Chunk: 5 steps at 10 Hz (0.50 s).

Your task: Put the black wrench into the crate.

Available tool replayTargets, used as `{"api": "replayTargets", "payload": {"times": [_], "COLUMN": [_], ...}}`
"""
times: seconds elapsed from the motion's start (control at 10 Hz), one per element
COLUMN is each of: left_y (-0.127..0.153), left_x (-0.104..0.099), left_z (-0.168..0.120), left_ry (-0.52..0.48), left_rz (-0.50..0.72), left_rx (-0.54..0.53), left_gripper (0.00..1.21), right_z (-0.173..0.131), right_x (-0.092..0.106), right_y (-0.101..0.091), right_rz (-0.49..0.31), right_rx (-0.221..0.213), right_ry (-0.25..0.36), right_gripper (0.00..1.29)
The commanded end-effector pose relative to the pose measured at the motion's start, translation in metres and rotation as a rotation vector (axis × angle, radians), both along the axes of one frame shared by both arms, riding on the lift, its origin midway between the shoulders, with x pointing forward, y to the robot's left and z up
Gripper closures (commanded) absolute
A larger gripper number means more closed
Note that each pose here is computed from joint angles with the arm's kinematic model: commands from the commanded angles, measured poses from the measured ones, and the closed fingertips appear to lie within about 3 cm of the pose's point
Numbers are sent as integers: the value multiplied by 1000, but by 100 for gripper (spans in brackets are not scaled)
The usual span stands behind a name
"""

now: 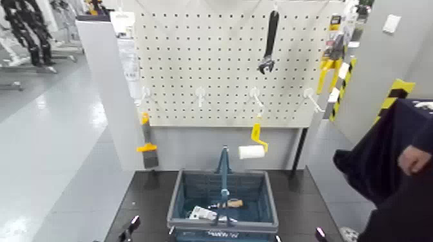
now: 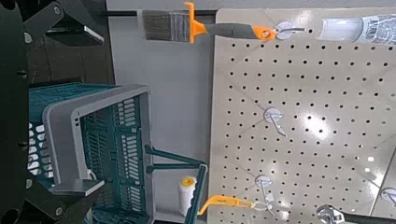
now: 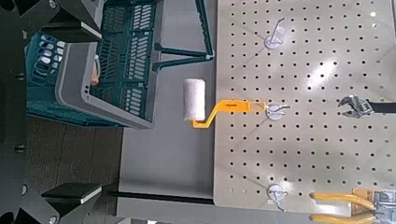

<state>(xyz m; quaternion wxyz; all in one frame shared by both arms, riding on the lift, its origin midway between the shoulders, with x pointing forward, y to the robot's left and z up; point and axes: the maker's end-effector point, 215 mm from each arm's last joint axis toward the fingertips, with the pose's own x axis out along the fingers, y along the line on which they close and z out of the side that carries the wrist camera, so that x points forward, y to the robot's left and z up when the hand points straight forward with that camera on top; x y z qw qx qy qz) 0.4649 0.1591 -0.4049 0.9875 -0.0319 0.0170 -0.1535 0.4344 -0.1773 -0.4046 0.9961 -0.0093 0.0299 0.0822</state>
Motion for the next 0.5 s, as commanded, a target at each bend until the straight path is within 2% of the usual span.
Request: {"api": "replayTargets", "payload": {"times": [0.1, 0.2, 0.4, 0.5], "left_y": [-1, -1, -1, -1], "left_x": [0, 0, 0, 1], "left_z": [0, 0, 0, 0], "left_ry": [0, 2, 2, 0], "left_rz": [-1, -1, -1, -1], "left_rx": [-2, -1, -3, -3], "left_gripper": [21, 21, 21, 21], "right_z": [7, 15, 31, 36], "right_x": [3, 6, 16, 23], "right_y": [-4, -14, -28, -32], "right_rz": [19, 15, 35, 41], "right_rx": [-12, -4, -26, -1], "right_ry": [-14, -32, -57, -60], "right_gripper": [17, 16, 17, 16]}}
